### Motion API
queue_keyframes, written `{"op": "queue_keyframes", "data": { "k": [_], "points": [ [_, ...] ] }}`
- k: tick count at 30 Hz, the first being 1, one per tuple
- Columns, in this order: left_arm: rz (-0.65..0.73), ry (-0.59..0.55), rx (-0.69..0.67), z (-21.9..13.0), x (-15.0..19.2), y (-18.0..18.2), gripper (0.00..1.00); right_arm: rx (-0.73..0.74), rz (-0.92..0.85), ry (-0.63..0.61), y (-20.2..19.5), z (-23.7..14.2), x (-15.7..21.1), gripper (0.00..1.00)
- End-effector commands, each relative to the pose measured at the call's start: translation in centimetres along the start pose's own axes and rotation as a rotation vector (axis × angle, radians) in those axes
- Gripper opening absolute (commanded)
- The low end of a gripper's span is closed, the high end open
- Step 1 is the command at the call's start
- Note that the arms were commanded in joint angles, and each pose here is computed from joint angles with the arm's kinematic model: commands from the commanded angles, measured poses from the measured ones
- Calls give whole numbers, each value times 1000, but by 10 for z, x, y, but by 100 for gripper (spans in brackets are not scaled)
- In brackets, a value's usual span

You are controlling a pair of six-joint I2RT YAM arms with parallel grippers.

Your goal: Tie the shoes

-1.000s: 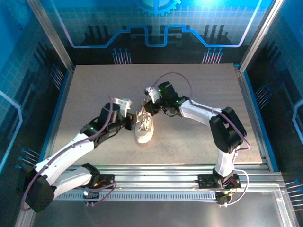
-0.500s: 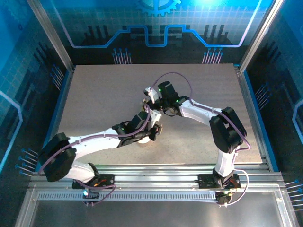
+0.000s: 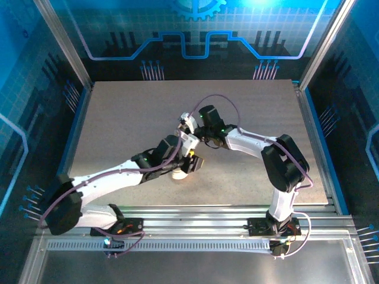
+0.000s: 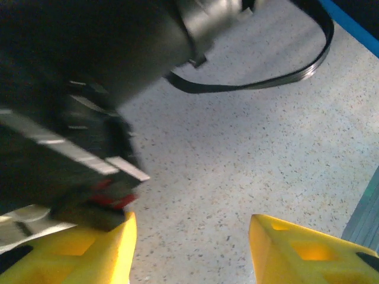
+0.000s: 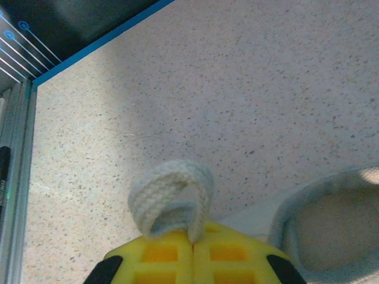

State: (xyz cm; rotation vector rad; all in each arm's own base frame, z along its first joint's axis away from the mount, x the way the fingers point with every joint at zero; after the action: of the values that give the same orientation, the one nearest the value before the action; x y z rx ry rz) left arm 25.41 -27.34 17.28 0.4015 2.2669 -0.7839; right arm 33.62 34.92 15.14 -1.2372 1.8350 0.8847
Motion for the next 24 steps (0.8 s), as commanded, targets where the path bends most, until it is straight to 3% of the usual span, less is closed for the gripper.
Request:
{"op": "queue_keyframes", "data": {
  "k": [1, 5, 11, 24],
  "points": [
    [19, -62, 30, -23, -22, 8, 53, -15, -80, -53, 13, -5, -9, 0],
    [-46, -150, 56, -47, -42, 22, 53, 4, -122, -73, 18, -7, -10, 0],
    [-280, -294, 103, -72, -71, 64, 57, 39, -164, -94, 20, -9, -11, 0],
    [-401, -183, 140, -42, -65, 86, 55, 43, -212, -123, 24, -13, -21, 0]
  ]
}}
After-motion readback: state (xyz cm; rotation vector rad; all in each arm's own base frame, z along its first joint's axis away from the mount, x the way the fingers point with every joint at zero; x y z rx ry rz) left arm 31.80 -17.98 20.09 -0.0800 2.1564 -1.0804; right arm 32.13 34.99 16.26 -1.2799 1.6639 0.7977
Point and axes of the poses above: each hand's point on the last joint's axis, 136 mm out from that joint toward the fingers, its own z axis out along the fingers, its own y axis along the line the jaws close on, x = y × z, the point moved 2 cm from there along -z, back along the fingers, and after that the axes turned 12 degrees about -z, right-handed, at the moved point
